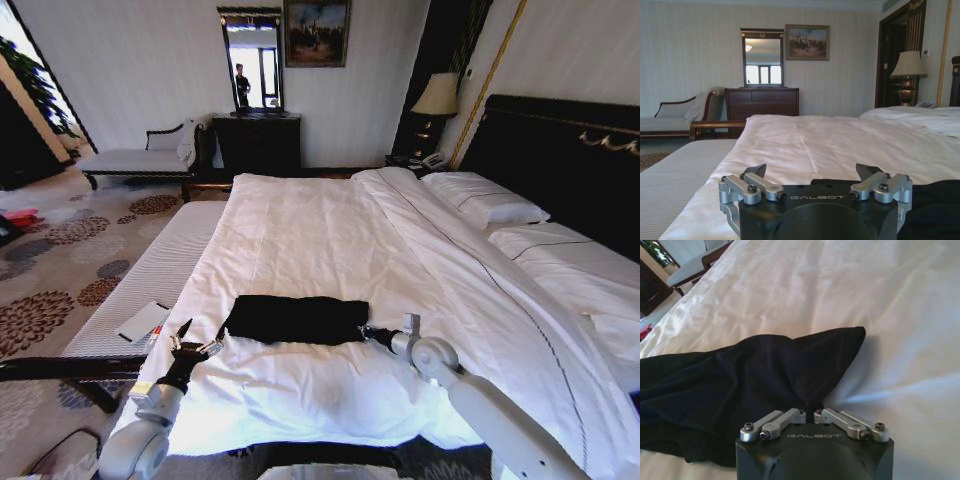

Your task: Fold the clothes on the bed.

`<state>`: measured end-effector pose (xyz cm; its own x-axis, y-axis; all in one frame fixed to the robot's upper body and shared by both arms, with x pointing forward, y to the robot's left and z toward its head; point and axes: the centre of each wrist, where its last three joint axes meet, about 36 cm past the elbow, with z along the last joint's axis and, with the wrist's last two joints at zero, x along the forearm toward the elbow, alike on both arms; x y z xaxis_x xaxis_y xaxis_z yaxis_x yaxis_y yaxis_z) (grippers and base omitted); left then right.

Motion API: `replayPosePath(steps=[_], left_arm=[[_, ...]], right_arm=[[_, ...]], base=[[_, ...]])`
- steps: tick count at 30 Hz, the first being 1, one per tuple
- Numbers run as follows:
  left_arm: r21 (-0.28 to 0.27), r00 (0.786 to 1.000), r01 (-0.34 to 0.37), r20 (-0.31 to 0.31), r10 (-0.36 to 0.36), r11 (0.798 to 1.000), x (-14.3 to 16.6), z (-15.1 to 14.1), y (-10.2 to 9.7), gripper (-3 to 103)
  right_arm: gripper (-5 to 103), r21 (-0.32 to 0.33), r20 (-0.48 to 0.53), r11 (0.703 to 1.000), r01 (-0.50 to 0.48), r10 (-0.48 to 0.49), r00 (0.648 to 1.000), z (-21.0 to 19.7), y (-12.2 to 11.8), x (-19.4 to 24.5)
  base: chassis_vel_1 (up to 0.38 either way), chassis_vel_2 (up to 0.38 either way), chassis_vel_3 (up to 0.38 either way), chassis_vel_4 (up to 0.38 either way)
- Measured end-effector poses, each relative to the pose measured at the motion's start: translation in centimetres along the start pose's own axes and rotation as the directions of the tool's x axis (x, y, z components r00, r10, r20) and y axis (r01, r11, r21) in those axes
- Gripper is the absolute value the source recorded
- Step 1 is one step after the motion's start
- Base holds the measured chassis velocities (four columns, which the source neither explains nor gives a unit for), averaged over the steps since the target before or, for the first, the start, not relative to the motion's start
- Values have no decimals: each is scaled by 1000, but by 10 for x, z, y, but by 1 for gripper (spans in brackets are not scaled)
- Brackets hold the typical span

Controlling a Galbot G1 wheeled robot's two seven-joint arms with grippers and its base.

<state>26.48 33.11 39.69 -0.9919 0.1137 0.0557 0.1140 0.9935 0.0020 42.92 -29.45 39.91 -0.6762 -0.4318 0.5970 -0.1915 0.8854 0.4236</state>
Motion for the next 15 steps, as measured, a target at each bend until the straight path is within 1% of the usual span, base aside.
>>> replayPosePath(steps=[4, 9, 15], left_arm=[[-2, 1000, 4, 4, -4, 1000, 0, -1, 2, 100], [-2, 1000, 5, 11, -5, 1000, -2, -2, 2, 100], [3, 1000, 3, 23, -3, 1000, -6, -4, 1, 100]], right_arm=[[2, 4, 17, 1000, 2, -3, 1000, -5, 3, 5], [2, 9, 40, 1000, -14, 14, 999, -15, 1, 15], [2, 21, 78, 998, -61, 59, 995, -31, -13, 43]], base=[[0, 0, 0, 0], [0, 0, 0, 0], [0, 0, 0, 0]])
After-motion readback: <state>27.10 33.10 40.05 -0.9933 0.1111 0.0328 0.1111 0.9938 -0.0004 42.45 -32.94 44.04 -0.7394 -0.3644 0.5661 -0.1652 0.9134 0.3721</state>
